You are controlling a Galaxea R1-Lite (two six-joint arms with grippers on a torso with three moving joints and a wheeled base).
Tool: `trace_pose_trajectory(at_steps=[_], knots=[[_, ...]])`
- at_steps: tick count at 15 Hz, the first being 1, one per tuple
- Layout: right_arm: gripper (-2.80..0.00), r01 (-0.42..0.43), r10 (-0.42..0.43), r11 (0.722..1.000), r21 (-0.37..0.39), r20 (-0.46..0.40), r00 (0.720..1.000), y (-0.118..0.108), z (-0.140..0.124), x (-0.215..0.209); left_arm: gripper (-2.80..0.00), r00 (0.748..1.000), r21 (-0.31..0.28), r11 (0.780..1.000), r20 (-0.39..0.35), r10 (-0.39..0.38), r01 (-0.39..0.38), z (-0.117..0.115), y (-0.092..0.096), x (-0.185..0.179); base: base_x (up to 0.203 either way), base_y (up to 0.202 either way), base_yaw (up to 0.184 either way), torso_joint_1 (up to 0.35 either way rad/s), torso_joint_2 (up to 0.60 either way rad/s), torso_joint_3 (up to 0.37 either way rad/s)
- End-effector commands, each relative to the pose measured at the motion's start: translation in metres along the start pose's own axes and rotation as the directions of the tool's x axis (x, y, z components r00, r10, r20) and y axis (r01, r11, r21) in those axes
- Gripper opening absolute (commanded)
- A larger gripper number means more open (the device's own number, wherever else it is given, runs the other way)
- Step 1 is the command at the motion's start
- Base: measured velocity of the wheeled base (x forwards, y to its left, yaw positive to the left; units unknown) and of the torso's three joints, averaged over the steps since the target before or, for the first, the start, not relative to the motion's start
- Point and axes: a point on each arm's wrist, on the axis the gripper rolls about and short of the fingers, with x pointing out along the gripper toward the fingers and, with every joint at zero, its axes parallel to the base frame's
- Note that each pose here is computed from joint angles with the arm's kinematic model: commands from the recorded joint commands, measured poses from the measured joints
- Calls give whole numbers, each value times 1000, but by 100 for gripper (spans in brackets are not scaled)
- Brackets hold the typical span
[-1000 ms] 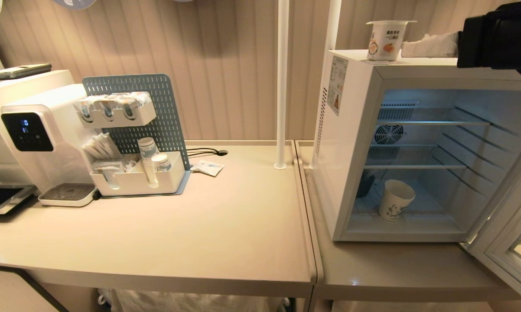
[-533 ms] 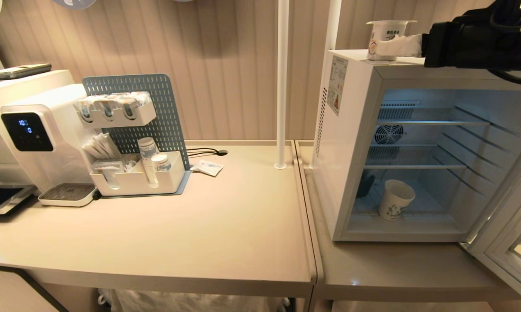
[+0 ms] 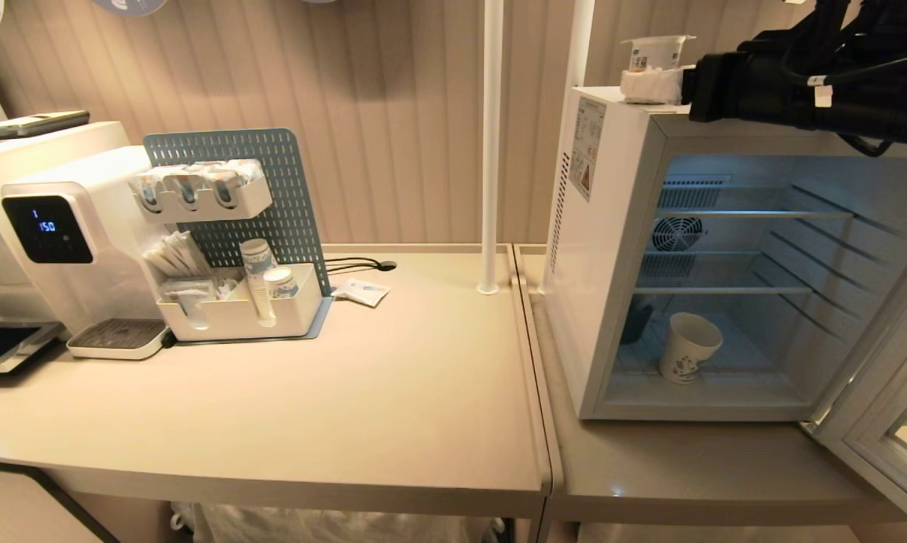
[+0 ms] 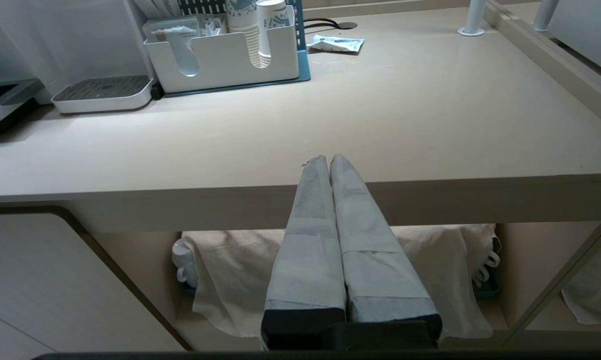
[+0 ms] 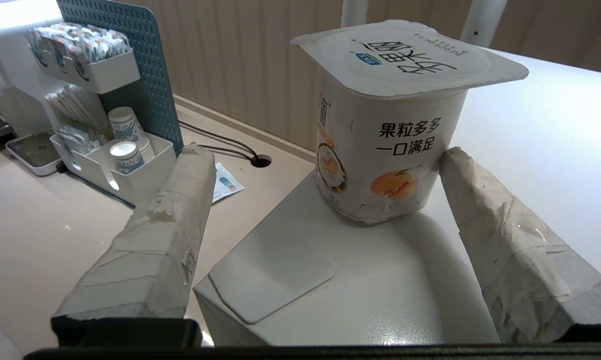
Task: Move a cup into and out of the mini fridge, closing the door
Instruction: Put the yoghurt in the freezer
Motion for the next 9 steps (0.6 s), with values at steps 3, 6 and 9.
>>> trace_pose_trajectory(at_steps=[3,6,9], knots=[[0,24,-24,999,-46,-12,1000,-9,-4,-2,-280,1000,0,1000,0,0,0,0,0,0,0,0,0,0,0,0],[0,51,-52,994,-98,-10,999,-17,-3,-7,-280,1000,0,1000,0,0,0,0,0,0,0,0,0,0,0,0],[0,55,-56,993,-108,-10,998,-17,-2,-9,-280,1000,0,1000,0,0,0,0,0,0,0,0,0,0,0,0]])
